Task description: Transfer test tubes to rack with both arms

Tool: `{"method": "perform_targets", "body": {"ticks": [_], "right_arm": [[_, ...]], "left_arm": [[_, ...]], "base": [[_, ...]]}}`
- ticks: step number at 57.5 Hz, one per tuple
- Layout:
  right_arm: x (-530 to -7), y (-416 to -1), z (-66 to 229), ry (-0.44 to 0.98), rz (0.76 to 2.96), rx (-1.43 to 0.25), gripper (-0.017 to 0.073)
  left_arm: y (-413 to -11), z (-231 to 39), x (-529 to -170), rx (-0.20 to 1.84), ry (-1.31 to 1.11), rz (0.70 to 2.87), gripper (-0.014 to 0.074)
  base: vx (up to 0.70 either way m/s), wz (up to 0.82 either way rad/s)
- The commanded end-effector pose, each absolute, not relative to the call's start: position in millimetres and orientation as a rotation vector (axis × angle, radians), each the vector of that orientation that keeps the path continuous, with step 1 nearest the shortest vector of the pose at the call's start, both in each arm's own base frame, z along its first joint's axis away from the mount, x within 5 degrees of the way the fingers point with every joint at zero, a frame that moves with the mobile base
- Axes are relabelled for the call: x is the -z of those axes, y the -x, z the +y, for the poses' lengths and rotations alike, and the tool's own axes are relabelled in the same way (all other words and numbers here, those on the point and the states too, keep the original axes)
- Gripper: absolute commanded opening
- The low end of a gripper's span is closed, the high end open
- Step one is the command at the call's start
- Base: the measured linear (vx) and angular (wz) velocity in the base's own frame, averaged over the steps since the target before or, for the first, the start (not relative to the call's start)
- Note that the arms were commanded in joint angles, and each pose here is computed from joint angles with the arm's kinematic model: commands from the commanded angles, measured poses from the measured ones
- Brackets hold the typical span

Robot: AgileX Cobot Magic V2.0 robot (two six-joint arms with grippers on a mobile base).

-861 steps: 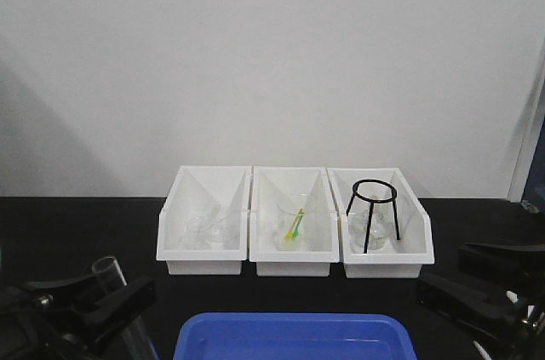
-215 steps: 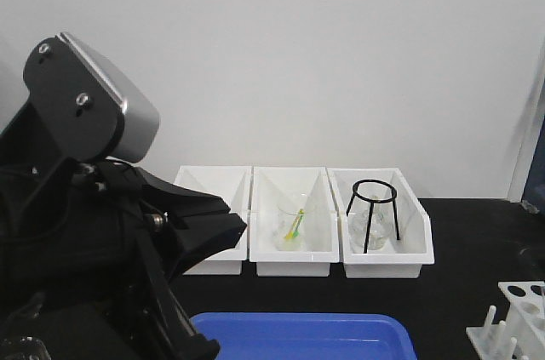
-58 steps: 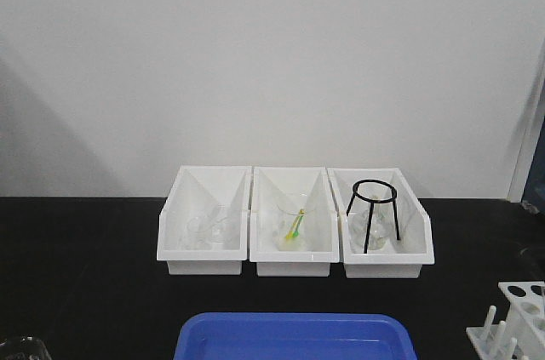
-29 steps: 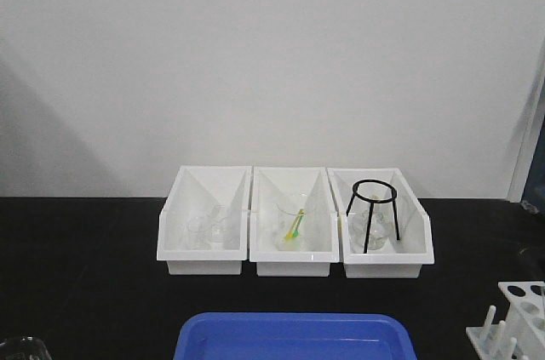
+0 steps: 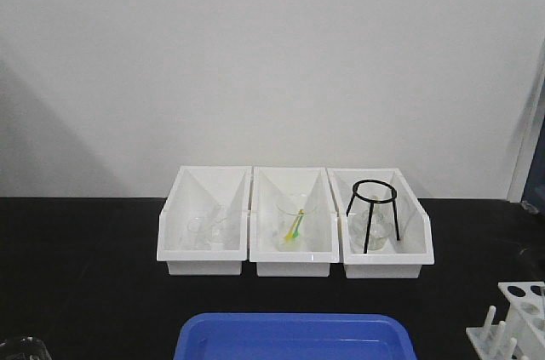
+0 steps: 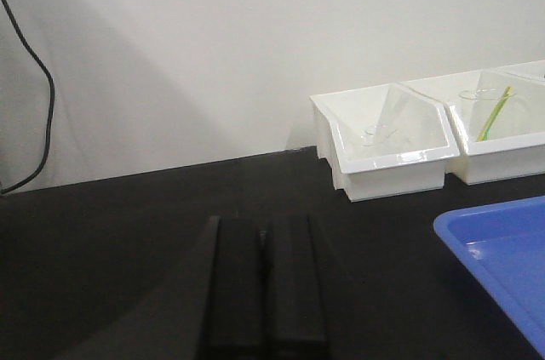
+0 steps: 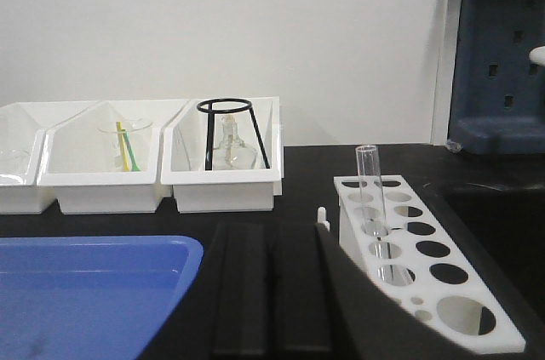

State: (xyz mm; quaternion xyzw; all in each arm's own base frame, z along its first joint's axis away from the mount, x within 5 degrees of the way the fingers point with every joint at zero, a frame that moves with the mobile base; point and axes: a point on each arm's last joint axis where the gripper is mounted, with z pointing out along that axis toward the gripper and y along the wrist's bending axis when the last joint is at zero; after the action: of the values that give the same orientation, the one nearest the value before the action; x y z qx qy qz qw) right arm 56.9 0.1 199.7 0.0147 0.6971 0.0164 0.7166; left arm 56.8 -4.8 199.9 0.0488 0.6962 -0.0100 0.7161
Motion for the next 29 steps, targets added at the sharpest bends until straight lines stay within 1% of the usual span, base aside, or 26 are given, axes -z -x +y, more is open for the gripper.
{"method": "perform_targets", "body": {"ticks": [1,29], "right_arm": [[-203.8,-56.3,-0.1,-0.032,1.466,-0.032,-0.0008],[-203.5,-56.3,-0.1,-0.032,1.469,-0.032,-0.0008]], "left_arm": [[-56.1,-4.3,-199.1,0.025,-0.092,1.469,-0.0017],[-56.1,-4.3,-199.4,0.025,-0.092,1.468,-0.0017]], "base": [[0.00,0.00],[0.00,0.00]]}}
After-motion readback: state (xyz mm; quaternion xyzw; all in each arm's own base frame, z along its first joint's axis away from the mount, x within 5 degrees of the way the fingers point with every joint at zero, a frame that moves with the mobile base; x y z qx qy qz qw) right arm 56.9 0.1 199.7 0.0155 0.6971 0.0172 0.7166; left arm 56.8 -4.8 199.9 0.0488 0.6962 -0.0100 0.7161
